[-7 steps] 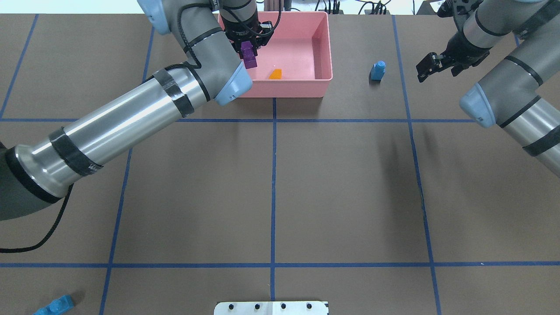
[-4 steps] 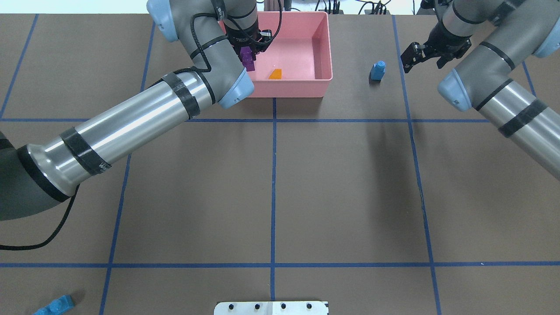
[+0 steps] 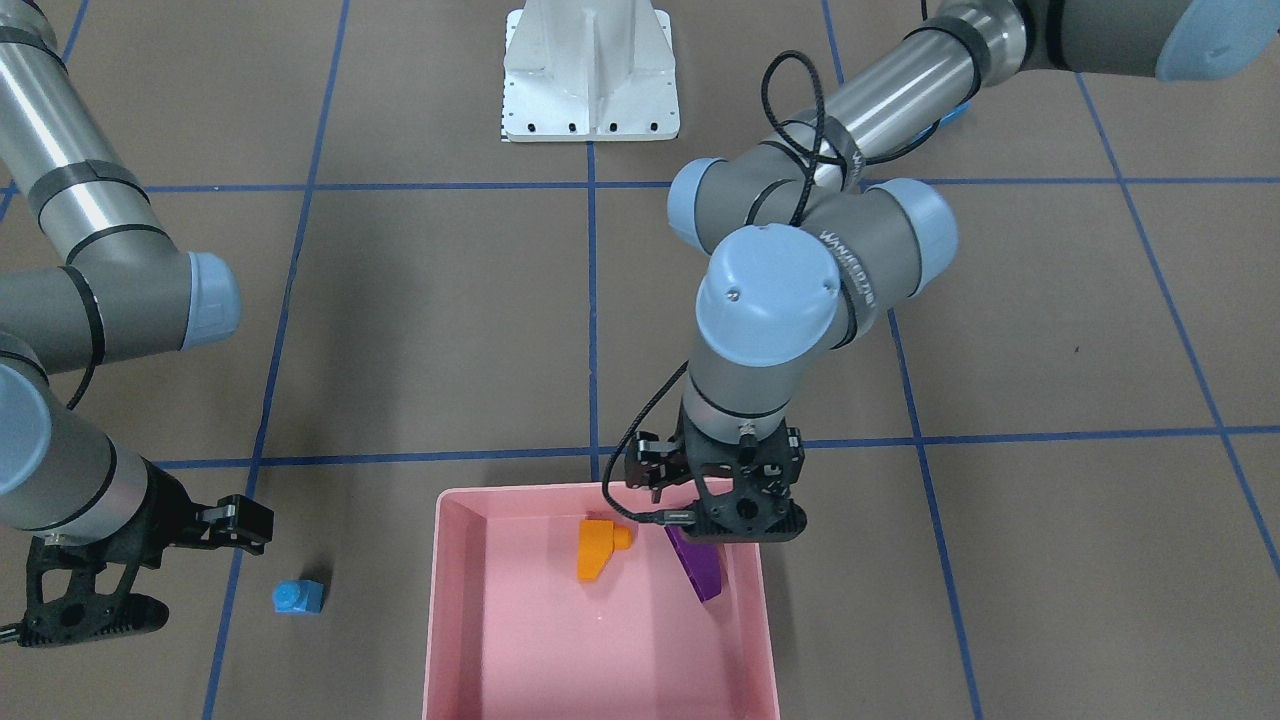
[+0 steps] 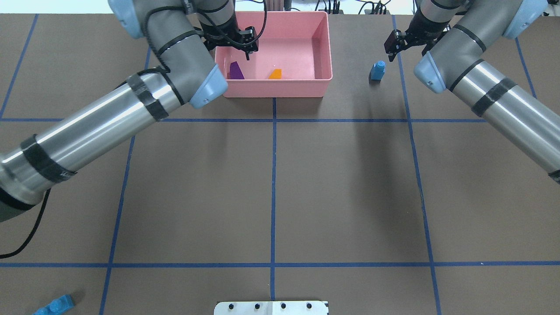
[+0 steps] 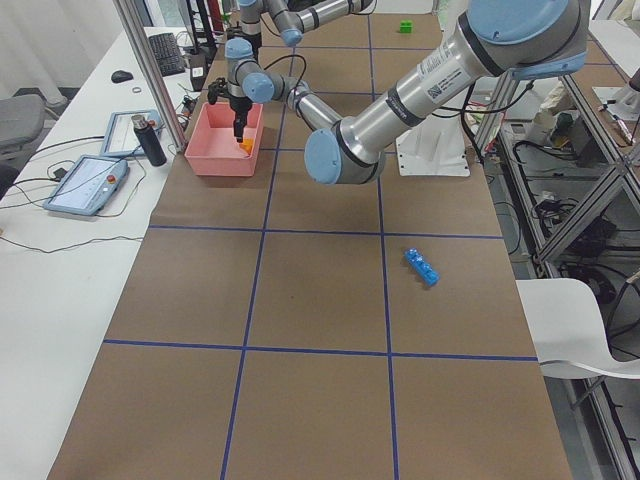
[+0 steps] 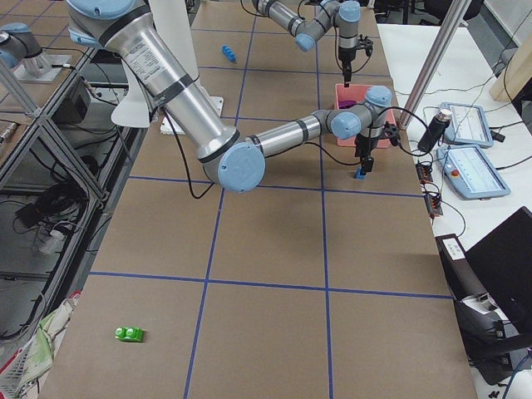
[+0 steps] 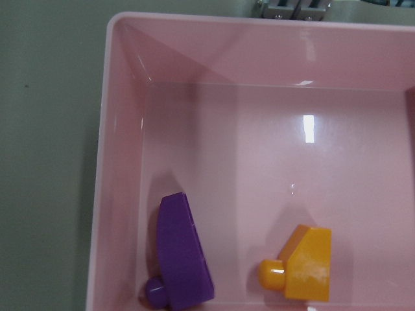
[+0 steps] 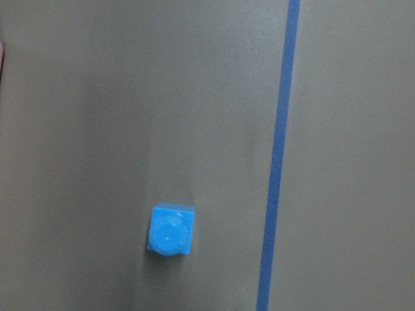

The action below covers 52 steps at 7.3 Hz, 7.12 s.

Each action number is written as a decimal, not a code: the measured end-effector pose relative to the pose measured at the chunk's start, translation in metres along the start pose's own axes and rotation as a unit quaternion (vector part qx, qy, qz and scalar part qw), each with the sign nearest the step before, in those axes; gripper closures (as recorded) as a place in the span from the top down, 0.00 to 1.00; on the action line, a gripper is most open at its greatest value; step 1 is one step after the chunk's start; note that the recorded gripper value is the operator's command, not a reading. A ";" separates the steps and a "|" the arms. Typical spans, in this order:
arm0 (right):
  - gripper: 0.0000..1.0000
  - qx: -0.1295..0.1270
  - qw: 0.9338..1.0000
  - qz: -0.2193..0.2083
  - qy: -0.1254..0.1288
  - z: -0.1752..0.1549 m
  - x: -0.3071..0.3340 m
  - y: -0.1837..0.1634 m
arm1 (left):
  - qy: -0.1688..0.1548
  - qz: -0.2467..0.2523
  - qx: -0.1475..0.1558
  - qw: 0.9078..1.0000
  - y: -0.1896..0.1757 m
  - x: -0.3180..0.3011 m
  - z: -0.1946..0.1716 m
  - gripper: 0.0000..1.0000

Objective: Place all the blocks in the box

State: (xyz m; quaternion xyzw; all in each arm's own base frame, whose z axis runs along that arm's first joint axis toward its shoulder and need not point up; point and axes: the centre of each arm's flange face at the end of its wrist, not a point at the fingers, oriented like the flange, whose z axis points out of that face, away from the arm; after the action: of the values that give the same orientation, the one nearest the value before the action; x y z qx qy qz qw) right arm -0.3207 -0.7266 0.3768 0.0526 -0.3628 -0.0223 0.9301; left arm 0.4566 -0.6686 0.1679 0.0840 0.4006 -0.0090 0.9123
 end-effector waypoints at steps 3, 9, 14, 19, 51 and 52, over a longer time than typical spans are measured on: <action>0.93 0.052 0.997 0.050 -0.002 0.060 -0.024 -0.006 | 0.008 0.026 0.002 1.000 0.046 -0.055 -0.015 1.00; 0.00 0.080 0.995 0.062 0.016 0.085 -0.049 0.006 | 0.016 0.027 0.004 1.000 0.064 -0.061 -0.021 1.00; 0.00 0.113 0.984 0.133 -0.047 -0.021 -0.059 -0.054 | 0.031 0.031 0.012 0.999 0.078 -0.064 -0.037 1.00; 0.96 0.134 0.970 0.197 -0.045 -0.014 -0.226 -0.055 | 0.030 0.114 -0.009 0.993 0.141 -0.147 -0.070 1.00; 1.00 0.026 0.999 0.029 0.006 -0.147 -0.057 0.088 | -0.020 0.238 -0.078 0.968 0.419 -0.216 -0.041 0.00; 1.00 0.026 1.000 0.015 0.008 -0.146 -0.044 0.092 | 0.005 0.188 -0.046 0.981 0.383 -0.203 -0.061 0.00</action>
State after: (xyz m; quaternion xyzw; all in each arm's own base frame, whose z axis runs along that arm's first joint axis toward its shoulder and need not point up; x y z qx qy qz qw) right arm -0.2541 -0.6198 0.2508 0.0713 -0.3562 0.0011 0.9317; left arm 0.3068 -0.2913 0.3321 0.1163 0.3818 0.1816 0.8987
